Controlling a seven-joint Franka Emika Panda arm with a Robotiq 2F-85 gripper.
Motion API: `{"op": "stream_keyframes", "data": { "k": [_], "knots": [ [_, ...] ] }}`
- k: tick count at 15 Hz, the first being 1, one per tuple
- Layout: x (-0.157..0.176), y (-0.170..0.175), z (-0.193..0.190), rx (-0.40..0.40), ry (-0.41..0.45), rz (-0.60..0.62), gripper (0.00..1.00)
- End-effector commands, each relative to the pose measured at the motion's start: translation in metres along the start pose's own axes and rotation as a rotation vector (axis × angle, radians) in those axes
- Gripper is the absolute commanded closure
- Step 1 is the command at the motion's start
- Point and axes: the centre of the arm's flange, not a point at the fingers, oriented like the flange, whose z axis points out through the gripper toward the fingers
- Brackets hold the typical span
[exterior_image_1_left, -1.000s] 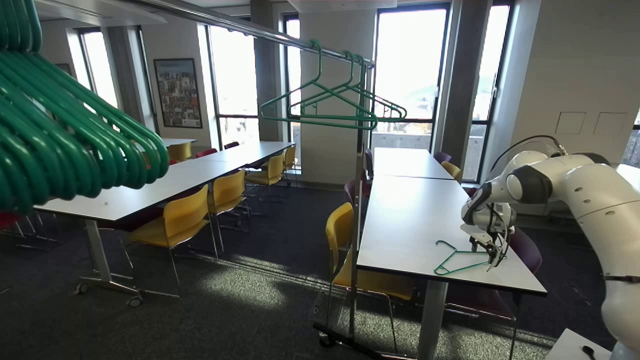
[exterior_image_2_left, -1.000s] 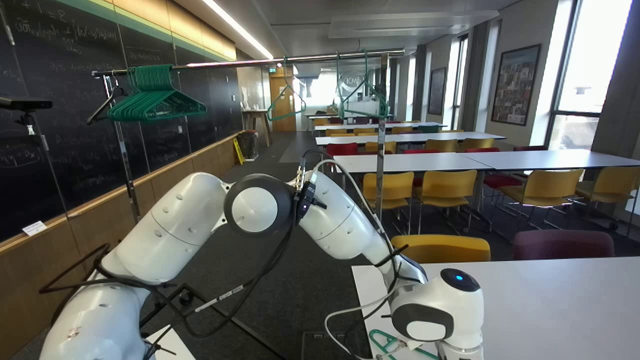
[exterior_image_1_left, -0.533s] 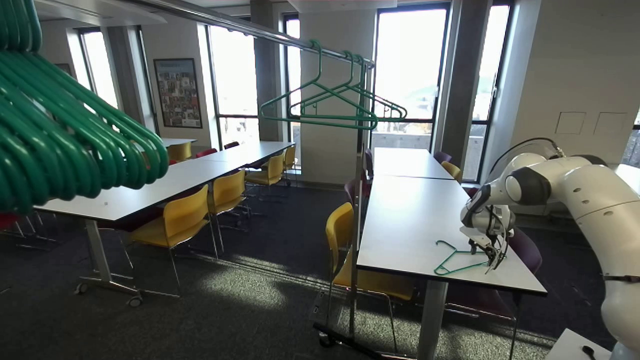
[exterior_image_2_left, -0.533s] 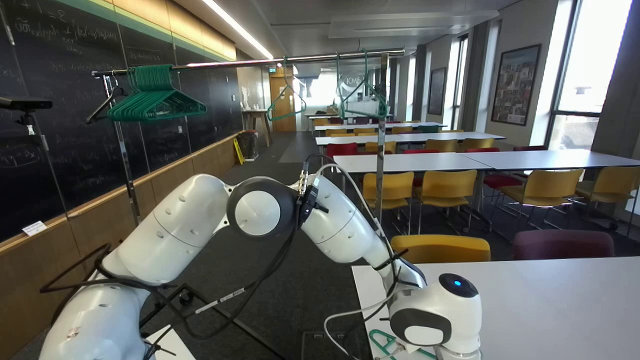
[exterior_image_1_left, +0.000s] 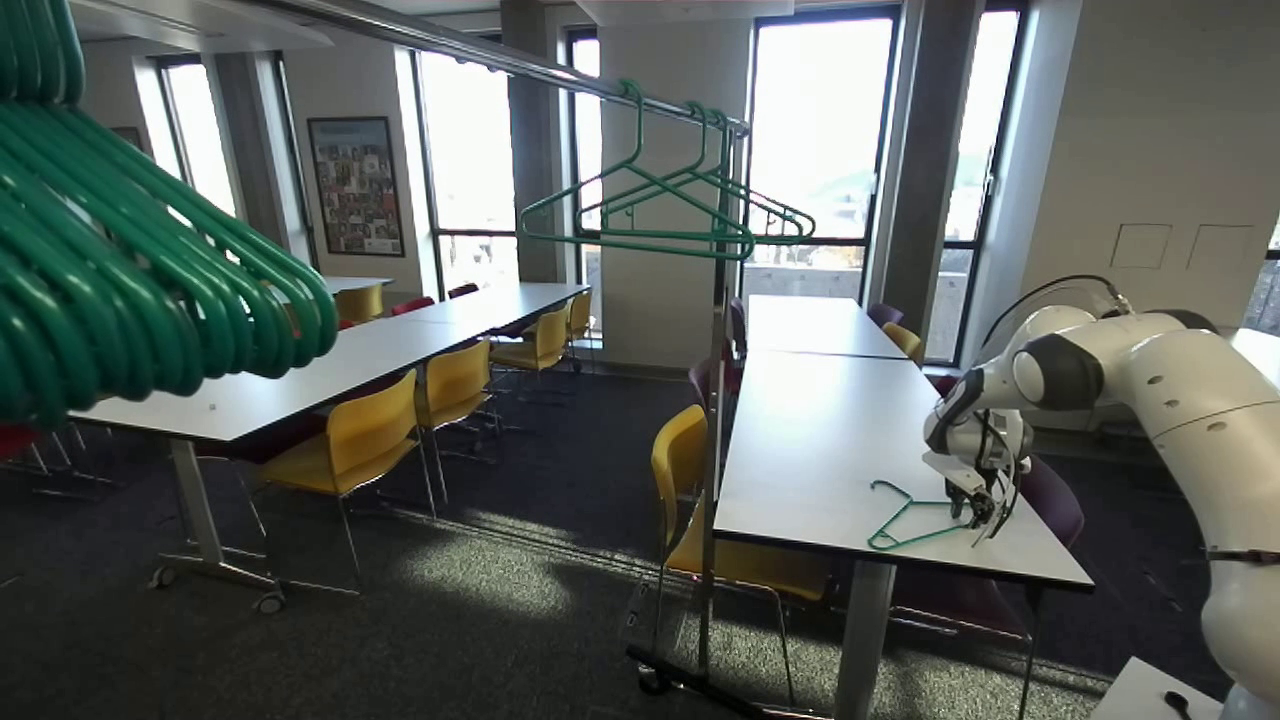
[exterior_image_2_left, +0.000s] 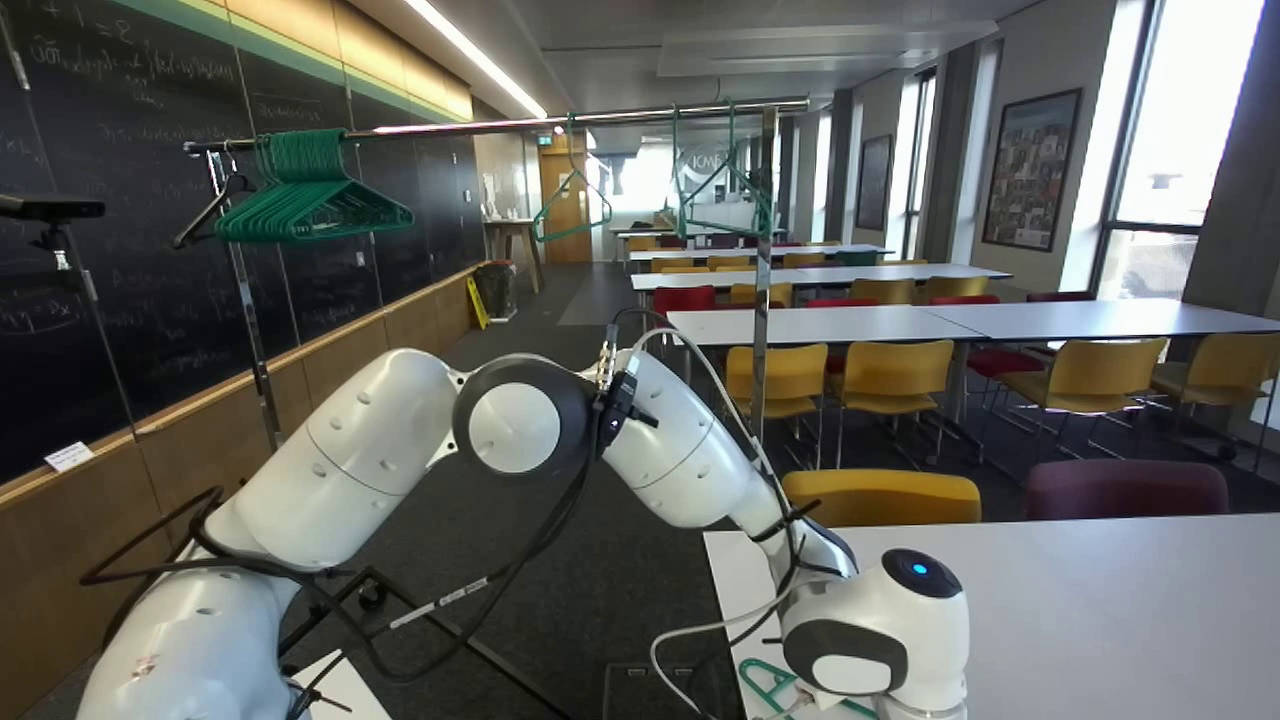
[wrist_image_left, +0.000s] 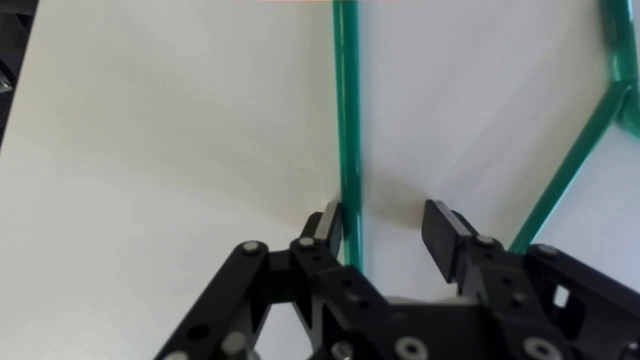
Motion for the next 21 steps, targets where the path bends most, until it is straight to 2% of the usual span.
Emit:
{"op": "stream_keyframes", "data": {
  "k": [1, 3, 4, 12, 17, 21],
  "knots": [
    [0.004, 0.001, -0.002, 0.026, -0.008, 0.019, 0.81],
    [0.005, 0.001, -0.004, 0.027, -0.007, 0.022, 0.96],
    [0.006, 0.0, -0.004, 0.029, -0.006, 0.023, 0.99],
    [0.004, 0.002, -0.014, 0.055, 0.009, 0.034, 0.97],
    [-0.013, 0.013, -0.051, 0.264, 0.143, 0.009, 0.97],
    [-0.046, 0.025, -0.077, 0.399, 0.171, -0.013, 0.97]
  ]
}}
